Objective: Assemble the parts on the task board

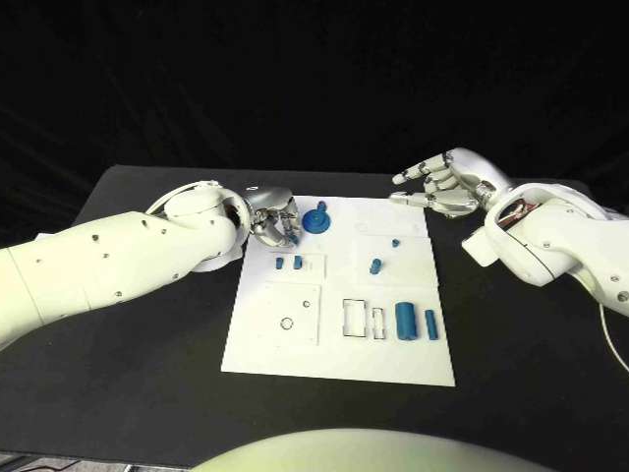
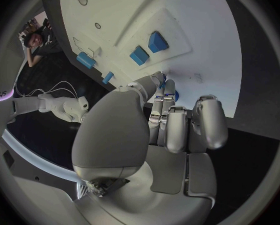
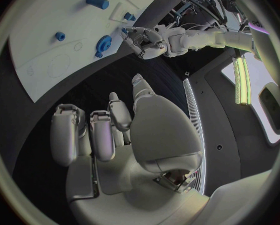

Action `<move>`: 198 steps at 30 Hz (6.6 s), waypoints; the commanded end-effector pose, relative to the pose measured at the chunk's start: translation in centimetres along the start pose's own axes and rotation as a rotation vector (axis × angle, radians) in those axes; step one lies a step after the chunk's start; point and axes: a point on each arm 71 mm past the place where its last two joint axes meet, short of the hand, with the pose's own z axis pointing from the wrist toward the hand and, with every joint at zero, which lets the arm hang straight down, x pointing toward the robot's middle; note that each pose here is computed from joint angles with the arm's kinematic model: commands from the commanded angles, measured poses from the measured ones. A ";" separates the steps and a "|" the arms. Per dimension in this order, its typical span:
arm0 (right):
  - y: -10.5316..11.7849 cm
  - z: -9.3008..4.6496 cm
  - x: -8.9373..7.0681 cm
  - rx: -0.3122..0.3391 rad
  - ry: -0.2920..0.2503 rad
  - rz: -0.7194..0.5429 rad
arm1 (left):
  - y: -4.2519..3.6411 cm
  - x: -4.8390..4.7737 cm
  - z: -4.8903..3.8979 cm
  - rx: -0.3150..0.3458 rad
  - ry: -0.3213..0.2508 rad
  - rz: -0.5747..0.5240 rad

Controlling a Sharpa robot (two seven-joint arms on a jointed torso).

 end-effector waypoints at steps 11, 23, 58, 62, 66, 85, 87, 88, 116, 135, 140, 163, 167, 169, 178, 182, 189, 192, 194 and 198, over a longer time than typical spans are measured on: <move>0.1 0.0 0.1 -0.007 0.009 -0.001 | -0.17 0.53 0.24 -0.011 0.060 0.017; 0.1 0.0 0.1 -0.008 0.010 -0.001 | -0.20 0.78 0.60 -0.025 0.072 0.023; -0.1 0.1 0.2 -0.004 0.013 -0.001 | 0.29 0.84 0.45 -0.043 0.081 0.022; -0.1 0.1 0.1 -0.003 0.013 -0.001 | 0.39 0.83 0.42 -0.047 0.081 0.021; -0.1 0.1 0.1 -0.002 0.012 -0.001 | 0.47 0.81 0.39 -0.050 0.080 0.020; -1.3 0.5 0.3 0.017 0.095 -0.386 | 2.96 -1.27 -1.54 -0.025 -0.135 -0.261; -1.1 0.7 0.6 0.002 0.110 -0.501 | 3.60 -1.81 -2.15 -0.008 -0.198 -0.436; -0.9 0.7 0.8 -0.004 0.118 -0.553 | 3.90 -2.02 -2.46 -0.002 -0.226 -0.544; -0.4 1.4 6.2 -0.035 0.296 -0.916 | 3.57 -1.27 -5.89 0.102 -0.360 -1.445; -1.1 1.5 7.1 -0.008 0.333 -0.935 | 3.65 -1.22 -6.08 0.095 -0.354 -1.450; -1.3 1.6 7.4 -0.007 0.335 -0.936 | 3.66 -1.21 -6.10 0.094 -0.352 -1.450; -0.4 1.3 7.0 -0.057 0.204 -0.884 | 3.94 -1.17 -6.16 0.082 -0.345 -1.440; -0.2 1.1 6.6 -0.055 0.190 -0.871 | 4.04 -1.17 -6.20 0.079 -0.344 -1.440; -0.1 0.9 6.3 -0.053 0.183 -0.865 | 4.08 -1.16 -6.22 0.077 -0.343 -1.440; 1.3 0.3 5.9 -0.081 0.164 -0.833 | 4.27 -1.16 -6.30 0.071 -0.343 -1.439; 2.8 -0.1 6.7 -0.127 0.161 -0.804 | 4.28 -1.16 -6.30 0.071 -0.342 -1.439; 6.7 -0.7 9.7 -0.253 0.187 -0.740 | 4.16 -1.13 -6.26 0.075 -0.337 -1.441; 7.9 -0.7 11.0 -0.291 0.207 -0.722 | 4.05 -1.11 -6.19 0.077 -0.333 -1.442; 8.5 -0.7 12.0 -0.311 0.224 -0.710 | 3.97 -1.09 -6.15 0.079 -0.331 -1.443; 8.7 -0.8 13.8 -0.331 0.260 -0.690 | 3.80 -1.06 -6.06 0.083 -0.326 -1.445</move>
